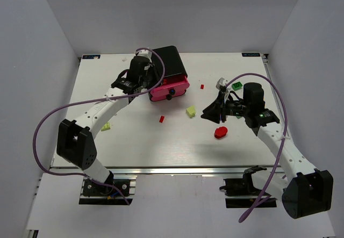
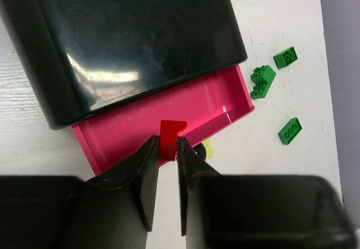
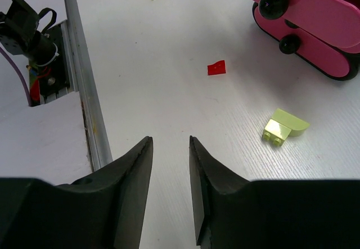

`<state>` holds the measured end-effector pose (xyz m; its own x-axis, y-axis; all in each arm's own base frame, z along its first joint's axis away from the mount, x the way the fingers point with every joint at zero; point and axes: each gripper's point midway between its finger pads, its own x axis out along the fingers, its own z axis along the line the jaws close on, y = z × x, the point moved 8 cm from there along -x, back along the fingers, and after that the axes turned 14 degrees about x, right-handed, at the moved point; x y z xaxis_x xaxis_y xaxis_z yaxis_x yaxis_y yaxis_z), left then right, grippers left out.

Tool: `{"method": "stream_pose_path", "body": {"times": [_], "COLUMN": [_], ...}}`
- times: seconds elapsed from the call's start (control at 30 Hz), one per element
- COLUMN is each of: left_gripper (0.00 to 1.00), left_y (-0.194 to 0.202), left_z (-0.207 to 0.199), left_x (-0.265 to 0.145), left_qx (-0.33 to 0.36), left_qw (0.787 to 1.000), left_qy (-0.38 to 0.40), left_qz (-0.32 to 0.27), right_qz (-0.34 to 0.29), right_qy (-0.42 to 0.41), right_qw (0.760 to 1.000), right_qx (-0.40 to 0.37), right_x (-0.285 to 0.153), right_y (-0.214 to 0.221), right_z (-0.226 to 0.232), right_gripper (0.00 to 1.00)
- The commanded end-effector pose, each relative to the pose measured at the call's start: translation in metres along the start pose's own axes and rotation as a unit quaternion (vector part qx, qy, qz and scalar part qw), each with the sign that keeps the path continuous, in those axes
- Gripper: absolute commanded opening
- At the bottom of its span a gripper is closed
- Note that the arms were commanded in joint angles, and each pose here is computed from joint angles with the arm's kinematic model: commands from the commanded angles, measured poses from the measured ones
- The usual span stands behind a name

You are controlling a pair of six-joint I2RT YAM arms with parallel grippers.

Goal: Sort the legos into containers by color

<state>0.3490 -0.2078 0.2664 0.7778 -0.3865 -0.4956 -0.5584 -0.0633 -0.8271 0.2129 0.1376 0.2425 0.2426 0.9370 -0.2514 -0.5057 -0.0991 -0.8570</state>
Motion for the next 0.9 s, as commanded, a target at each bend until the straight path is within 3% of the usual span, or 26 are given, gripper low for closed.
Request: {"method": "stream_pose_path", "body": {"times": [0.0,0.13,0.3,0.37,0.47,0.5,0.57,0.6,0.67,0.7,0.73,0.87], "left_gripper": [0.31,0.45,0.47,0.39,0.14,0.11,0.08,0.09,0.21,0.41,0.48,0.62], "left_y": [-0.02,-0.026,-0.041,-0.054,-0.062,-0.068,-0.037,-0.032,0.012,0.024,0.037,0.099], "left_z": [-0.004,-0.004,-0.013,-0.019,-0.024,-0.025,-0.019,-0.018,-0.004,0.0,0.003,0.021], "left_x": [-0.007,-0.011,-0.027,-0.042,-0.082,-0.112,-0.124,-0.148,-0.146,-0.156,-0.156,-0.141], "left_qx": [-0.003,-0.001,0.001,0.004,0.016,0.019,0.025,0.028,0.025,0.023,0.014,-0.008], "left_qw": [0.999,0.999,0.999,0.997,0.993,0.988,0.989,0.985,0.991,0.991,0.992,0.997], "left_qy": [-0.013,-0.018,-0.004,0.014,0.049,0.061,0.079,0.091,0.084,0.088,0.087,0.073], "left_qz": [-0.029,-0.033,-0.053,-0.074,-0.109,-0.14,-0.119,-0.14,-0.097,-0.099,-0.086,-0.014], "right_qz": [-0.001,-0.002,0.001,0.002,0.003,0.004,0.005,0.008,0.015,0.02,0.021,0.026], "right_qy": [-0.006,-0.005,-0.002,-0.001,0.016,0.02,0.028,0.027,0.025,0.025,0.027,0.038], "right_qw": [1.0,1.0,1.0,1.0,0.999,0.999,0.999,0.998,0.998,0.997,0.997,0.996], "right_qx": [-0.01,-0.011,-0.008,-0.017,-0.031,-0.036,-0.045,-0.055,-0.062,-0.066,-0.067,-0.071], "right_x": [-0.001,-0.001,-0.001,-0.001,-0.003,-0.003,-0.004,-0.003,-0.001,0.0,0.0,0.0], "right_y": [-0.002,-0.002,0.0,0.0,0.002,0.003,0.004,0.007,0.01,0.012,0.012,0.013], "right_z": [0.0,-0.001,-0.003,-0.005,-0.009,-0.01,-0.012,-0.013,-0.015,-0.017,-0.018,-0.021], "right_gripper": [0.4,0.45,0.49,0.49,0.48,0.47,0.47,0.48,0.5,0.54,0.54,0.58]}}
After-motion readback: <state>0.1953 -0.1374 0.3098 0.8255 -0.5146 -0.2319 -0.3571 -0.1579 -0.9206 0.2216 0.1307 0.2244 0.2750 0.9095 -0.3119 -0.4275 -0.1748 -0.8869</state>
